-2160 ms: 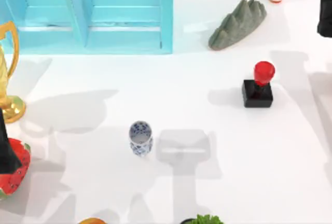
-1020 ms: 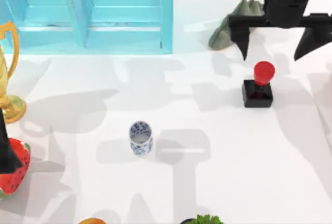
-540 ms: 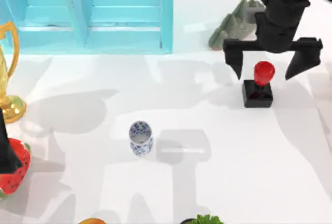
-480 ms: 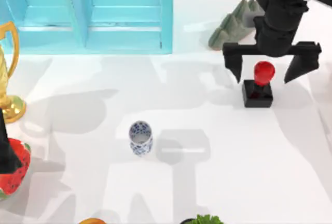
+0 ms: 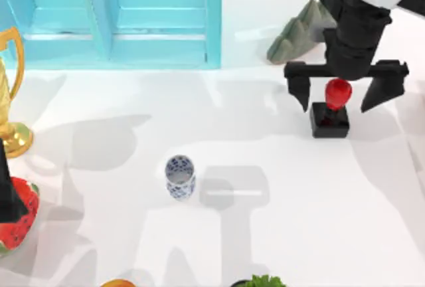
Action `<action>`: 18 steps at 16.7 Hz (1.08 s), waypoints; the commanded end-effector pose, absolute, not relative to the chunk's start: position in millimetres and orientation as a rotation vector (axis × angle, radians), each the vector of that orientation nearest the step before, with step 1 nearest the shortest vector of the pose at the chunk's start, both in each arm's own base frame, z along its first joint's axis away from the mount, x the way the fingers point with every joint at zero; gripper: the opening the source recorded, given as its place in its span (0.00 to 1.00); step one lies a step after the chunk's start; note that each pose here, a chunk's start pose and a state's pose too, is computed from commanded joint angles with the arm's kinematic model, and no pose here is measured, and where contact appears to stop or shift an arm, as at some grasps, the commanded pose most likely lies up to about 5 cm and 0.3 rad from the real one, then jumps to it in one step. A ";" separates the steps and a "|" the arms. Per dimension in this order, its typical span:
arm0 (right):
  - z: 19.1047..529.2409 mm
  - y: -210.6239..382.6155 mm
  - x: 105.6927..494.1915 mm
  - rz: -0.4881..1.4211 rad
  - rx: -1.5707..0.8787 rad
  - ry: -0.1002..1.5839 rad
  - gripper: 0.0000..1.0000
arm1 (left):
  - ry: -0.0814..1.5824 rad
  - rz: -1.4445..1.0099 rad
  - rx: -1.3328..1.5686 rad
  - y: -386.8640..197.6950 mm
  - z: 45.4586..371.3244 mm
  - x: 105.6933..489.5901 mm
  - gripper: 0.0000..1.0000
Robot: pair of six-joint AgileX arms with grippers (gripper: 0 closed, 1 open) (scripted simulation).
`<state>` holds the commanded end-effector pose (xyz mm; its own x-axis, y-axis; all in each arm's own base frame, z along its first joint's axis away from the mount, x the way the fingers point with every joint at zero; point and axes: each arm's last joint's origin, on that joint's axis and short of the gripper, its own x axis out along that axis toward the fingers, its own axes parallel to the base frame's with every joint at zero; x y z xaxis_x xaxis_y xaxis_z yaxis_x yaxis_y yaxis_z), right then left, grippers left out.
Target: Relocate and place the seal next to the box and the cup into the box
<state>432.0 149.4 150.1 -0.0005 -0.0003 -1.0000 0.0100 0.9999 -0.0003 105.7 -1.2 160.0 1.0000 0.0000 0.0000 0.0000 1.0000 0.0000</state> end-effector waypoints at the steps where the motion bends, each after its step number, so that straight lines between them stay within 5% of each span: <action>1: 150.1 149.4 432.0 -0.008 0.008 1.571 0.77 | 0.000 0.000 0.000 -1.2 160.0 105.7 1.00; 11: 150.1 149.4 432.0 -0.008 0.008 1.571 0.02 | 0.000 0.000 0.000 -1.2 160.0 105.7 1.00; 18: 150.1 149.4 432.0 -0.008 0.008 1.571 0.00 | 0.000 0.000 0.000 -1.2 160.0 105.7 1.00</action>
